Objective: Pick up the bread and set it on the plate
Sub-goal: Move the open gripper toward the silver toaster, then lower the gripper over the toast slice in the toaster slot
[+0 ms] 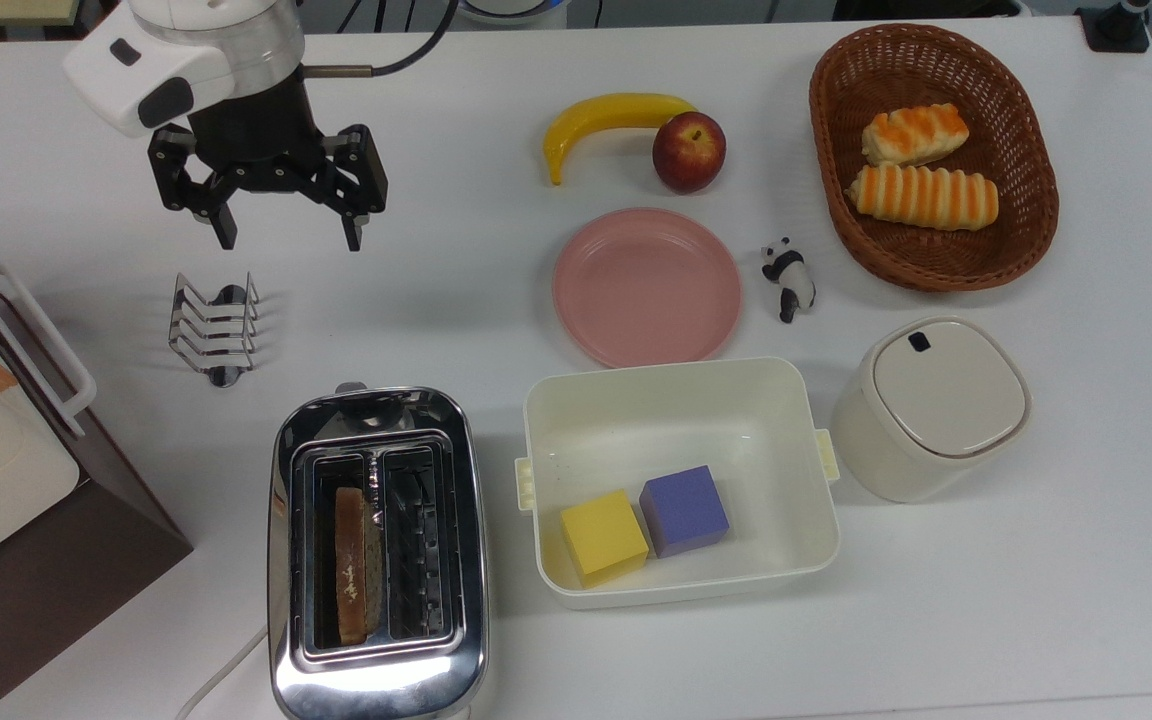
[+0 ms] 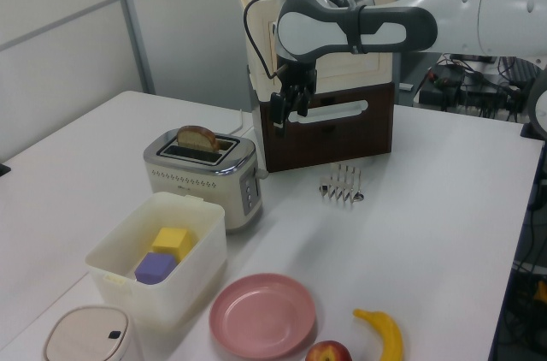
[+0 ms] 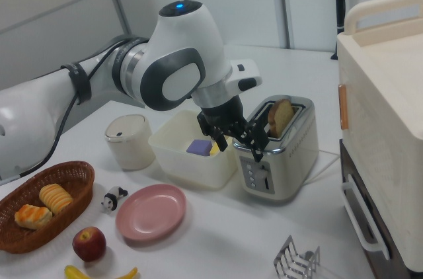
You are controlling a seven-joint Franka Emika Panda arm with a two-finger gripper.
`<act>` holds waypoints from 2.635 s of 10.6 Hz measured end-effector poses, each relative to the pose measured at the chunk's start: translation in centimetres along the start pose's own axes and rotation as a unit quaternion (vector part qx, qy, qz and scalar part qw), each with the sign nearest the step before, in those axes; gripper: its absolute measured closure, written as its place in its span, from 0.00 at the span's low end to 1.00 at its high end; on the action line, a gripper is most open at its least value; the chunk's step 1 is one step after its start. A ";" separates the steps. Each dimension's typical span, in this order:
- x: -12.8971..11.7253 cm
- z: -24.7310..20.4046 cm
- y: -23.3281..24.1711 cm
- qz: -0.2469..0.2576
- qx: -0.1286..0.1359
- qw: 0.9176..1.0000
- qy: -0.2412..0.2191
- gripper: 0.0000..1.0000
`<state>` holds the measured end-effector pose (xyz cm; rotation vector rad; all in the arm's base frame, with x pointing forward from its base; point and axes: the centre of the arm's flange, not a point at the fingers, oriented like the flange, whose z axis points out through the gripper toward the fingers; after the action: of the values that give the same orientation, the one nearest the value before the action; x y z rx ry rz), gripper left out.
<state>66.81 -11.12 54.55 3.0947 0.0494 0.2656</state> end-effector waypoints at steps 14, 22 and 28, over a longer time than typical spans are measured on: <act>3.1 0.8 -0.7 0.020 0.027 0.993 0.117 0.00; 7.3 5.9 -3.7 0.110 0.035 0.955 0.273 0.00; 7.9 8.8 -4.5 0.107 0.030 0.947 0.301 0.00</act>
<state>76.00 -6.59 47.11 2.9404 -0.2680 1.2210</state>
